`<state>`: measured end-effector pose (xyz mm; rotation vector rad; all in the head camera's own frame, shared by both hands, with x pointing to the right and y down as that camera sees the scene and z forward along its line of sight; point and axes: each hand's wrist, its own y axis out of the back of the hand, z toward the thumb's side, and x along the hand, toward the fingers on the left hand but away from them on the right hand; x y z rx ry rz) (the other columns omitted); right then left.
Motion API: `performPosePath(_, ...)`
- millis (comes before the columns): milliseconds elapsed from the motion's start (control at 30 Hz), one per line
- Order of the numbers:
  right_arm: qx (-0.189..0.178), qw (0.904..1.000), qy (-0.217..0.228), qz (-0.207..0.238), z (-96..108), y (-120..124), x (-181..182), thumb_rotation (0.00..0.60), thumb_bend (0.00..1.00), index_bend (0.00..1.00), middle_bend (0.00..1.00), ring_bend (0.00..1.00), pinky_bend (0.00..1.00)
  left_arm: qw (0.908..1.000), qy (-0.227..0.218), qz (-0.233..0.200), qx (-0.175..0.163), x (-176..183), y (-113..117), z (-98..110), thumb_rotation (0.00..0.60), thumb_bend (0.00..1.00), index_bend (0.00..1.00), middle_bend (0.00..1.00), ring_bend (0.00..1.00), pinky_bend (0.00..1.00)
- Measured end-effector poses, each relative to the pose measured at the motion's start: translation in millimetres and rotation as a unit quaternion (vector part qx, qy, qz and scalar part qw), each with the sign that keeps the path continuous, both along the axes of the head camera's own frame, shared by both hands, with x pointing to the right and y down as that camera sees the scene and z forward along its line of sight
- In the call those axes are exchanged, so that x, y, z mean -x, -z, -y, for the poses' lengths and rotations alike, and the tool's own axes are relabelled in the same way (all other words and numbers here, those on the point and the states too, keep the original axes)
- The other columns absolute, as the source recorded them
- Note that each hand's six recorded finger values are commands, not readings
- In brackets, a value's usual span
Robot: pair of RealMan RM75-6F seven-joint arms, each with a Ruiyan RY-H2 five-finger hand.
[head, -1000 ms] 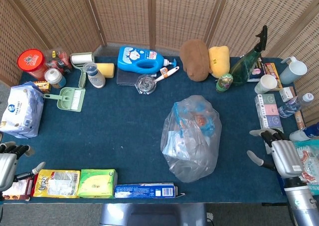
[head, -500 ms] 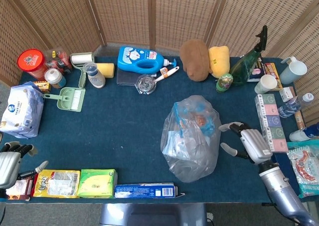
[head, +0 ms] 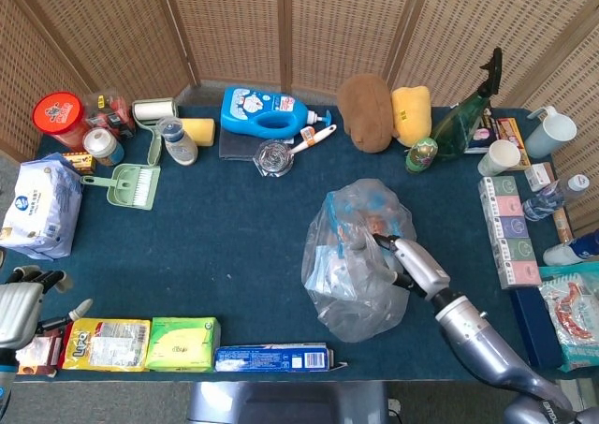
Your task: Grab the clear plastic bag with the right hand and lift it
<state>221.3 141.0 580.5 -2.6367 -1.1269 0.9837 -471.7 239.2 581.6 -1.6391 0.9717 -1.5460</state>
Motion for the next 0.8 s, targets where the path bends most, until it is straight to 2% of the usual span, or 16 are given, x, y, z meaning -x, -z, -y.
performPosePath(100,0.017,0.9995,0.006,0.024,3,2,17,0.000,0.20,0.32,0.36,0.27,0.19,1.0000,0.004,-0.001,0.004,2,-4,-1,0.000,0.15,0.46,0.51,0.44,0.24)
performPosePath(200,0.049,0.9973,-0.002,0.055,6,4,31,0.000,0.20,0.33,0.37,0.28,0.19,0.9999,0.008,0.000,0.007,5,-7,-2,0.000,0.15,0.46,0.51,0.44,0.24)
performPosePath(367,0.117,0.9848,-0.038,0.122,14,13,49,0.000,0.20,0.37,0.41,0.33,0.19,0.9999,0.012,-0.001,0.006,9,-10,-2,0.000,0.15,0.46,0.51,0.44,0.24)
performPosePath(467,0.165,0.9695,-0.071,0.167,21,19,57,0.000,0.20,0.39,0.45,0.38,0.20,0.9999,0.013,0.000,0.007,10,-11,-2,0.000,0.15,0.46,0.51,0.44,0.24)
performPosePath(533,0.207,0.9520,-0.099,0.203,28,24,63,0.000,0.19,0.41,0.48,0.43,0.23,0.9999,0.015,0.000,0.007,11,-11,-2,0.000,0.15,0.46,0.51,0.44,0.24)
performPosePath(567,0.217,0.9469,-0.106,0.213,30,26,64,0.000,0.19,0.43,0.51,0.47,0.29,0.9999,0.016,0.000,0.007,12,-11,-2,0.000,0.15,0.46,0.51,0.44,0.24)
performPosePath(700,0.270,0.9081,-0.153,0.281,54,46,73,0.000,0.19,0.48,0.58,0.58,0.54,0.9998,0.017,0.002,0.006,13,-11,-3,0.000,0.15,0.46,0.51,0.44,0.24)
performPosePath(800,0.280,0.8922,-0.170,0.311,72,64,74,0.060,0.22,0.49,0.61,0.63,0.68,0.9998,0.017,0.002,0.005,13,-11,-2,0.000,0.15,0.46,0.51,0.44,0.24)
